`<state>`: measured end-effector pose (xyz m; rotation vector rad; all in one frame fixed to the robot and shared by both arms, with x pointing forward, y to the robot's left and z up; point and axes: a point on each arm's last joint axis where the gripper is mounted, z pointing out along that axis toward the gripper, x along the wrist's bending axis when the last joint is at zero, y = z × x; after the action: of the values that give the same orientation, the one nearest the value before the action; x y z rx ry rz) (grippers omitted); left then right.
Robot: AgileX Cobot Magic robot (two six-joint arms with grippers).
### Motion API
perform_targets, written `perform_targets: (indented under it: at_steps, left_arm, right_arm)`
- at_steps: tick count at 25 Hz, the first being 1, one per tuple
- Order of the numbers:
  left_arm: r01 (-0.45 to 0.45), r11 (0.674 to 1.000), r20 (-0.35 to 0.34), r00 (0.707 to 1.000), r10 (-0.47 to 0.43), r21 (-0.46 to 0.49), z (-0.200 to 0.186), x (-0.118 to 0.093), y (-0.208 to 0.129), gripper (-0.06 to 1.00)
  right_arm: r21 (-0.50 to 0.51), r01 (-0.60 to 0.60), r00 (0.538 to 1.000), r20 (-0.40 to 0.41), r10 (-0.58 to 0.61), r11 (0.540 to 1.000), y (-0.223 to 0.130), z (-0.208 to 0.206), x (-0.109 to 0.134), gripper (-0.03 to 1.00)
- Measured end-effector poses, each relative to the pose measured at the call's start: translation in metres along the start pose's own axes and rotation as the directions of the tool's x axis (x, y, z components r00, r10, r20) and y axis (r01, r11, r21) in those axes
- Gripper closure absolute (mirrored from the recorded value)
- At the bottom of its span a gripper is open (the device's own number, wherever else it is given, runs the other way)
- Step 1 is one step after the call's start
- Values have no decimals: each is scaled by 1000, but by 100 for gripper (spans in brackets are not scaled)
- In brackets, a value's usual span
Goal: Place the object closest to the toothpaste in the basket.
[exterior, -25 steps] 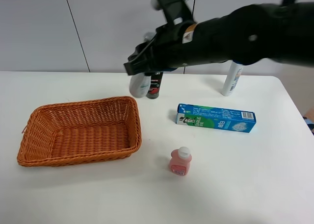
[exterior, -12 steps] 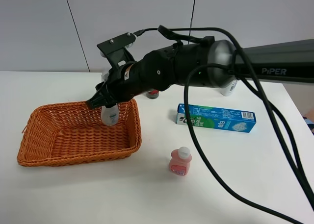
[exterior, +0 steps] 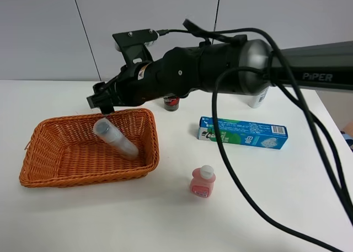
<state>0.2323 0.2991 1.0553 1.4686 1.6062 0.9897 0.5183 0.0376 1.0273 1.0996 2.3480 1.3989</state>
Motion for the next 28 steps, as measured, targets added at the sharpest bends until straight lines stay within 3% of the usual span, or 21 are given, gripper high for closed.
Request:
perform_targets:
  at_steps: [8, 12, 17, 22, 28]
  left_arm:
    - [0, 1000, 0, 1000, 0, 0, 0, 0, 0, -5]
    - [0, 1000, 0, 1000, 0, 0, 0, 0, 0, -5]
    - [0, 1000, 0, 1000, 0, 0, 0, 0, 0, -5]
    - [0, 1000, 0, 1000, 0, 0, 0, 0, 0, -5]
    - [0, 1000, 0, 1000, 0, 0, 0, 0, 0, -5]
  right_arm:
    - [-220, 46, 999, 8, -45, 974, 63, -96, -1, 21]
    - [-299, 108, 993, 72, -90, 948, 84, -151, -13, 21]
    - [-367, 121, 984, 166, -63, 922, 97, -222, -36, 21]
    - [-401, 142, 967, 252, -40, 905, 82, -276, -48, 21]
    - [-420, 129, 932, 361, 35, 898, 21, -329, -59, 21]
